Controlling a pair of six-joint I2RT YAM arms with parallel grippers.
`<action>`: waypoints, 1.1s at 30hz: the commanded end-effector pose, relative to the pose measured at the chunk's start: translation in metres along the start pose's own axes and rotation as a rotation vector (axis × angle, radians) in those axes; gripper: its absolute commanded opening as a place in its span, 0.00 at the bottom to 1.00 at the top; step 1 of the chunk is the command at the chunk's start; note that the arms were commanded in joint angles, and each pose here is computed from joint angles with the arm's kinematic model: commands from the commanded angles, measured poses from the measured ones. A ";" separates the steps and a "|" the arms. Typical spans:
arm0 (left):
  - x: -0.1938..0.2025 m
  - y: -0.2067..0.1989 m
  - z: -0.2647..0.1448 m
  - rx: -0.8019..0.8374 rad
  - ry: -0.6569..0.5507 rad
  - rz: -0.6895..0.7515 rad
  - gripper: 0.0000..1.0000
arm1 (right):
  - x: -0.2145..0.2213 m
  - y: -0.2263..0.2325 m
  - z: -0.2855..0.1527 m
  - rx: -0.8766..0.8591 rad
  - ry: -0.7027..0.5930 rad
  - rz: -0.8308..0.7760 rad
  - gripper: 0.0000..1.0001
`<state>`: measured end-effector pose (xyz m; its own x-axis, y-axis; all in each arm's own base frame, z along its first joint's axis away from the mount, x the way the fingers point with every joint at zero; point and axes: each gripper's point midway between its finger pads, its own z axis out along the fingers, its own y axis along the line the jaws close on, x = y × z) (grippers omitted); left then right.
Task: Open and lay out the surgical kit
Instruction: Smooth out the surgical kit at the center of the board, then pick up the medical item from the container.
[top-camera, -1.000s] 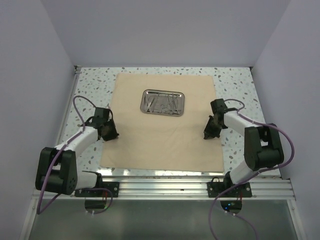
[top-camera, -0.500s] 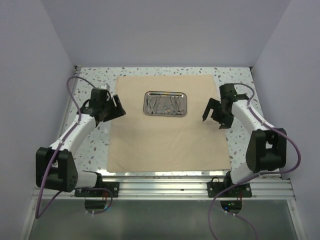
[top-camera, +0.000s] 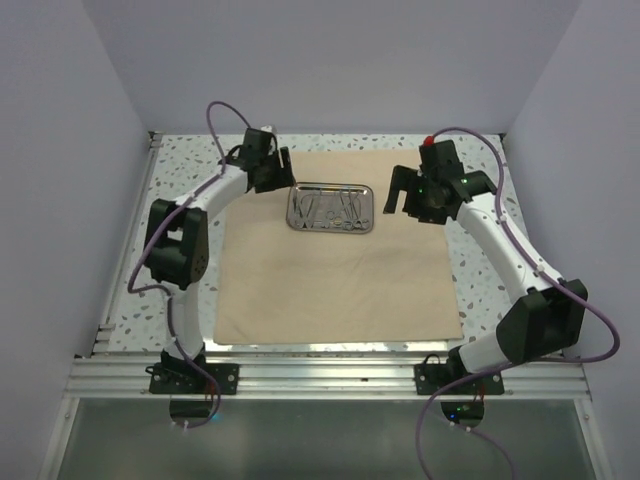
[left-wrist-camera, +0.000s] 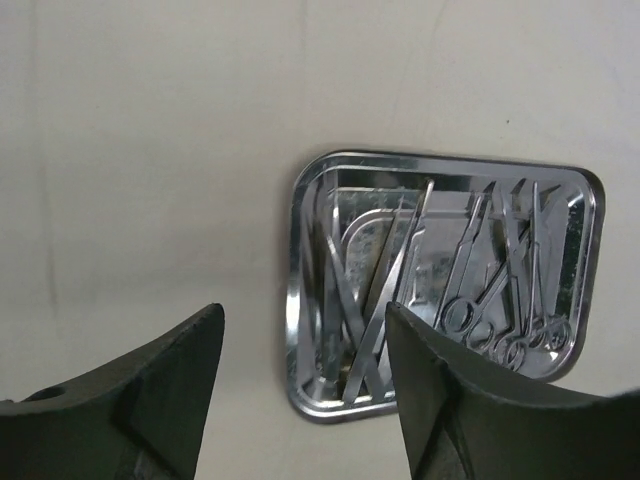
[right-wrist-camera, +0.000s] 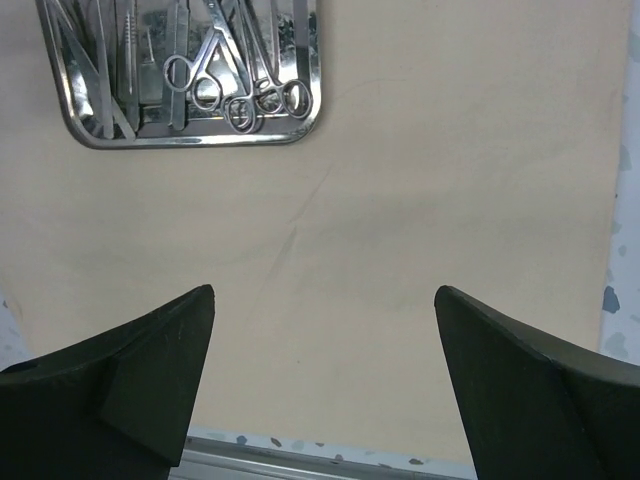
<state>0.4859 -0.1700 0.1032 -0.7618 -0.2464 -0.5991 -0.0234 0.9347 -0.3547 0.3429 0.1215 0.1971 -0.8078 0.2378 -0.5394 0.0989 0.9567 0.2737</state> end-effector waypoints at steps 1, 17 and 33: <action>-0.034 -0.032 0.018 0.023 -0.055 0.045 0.67 | 0.014 -0.004 -0.006 0.016 0.037 -0.016 0.95; -0.044 -0.050 0.076 -0.063 -0.073 0.119 0.36 | 0.038 -0.032 -0.014 0.102 0.062 -0.058 0.94; -0.019 -0.040 0.081 -0.124 -0.041 0.158 0.33 | 0.042 -0.033 -0.001 0.113 0.110 -0.092 0.94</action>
<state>0.5477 -0.2276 0.0568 -0.7624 -0.1113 -0.6375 0.0103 0.9829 -0.1839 0.3005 0.0985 0.1583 -0.8775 0.1648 -0.4504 0.1101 0.9832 0.1453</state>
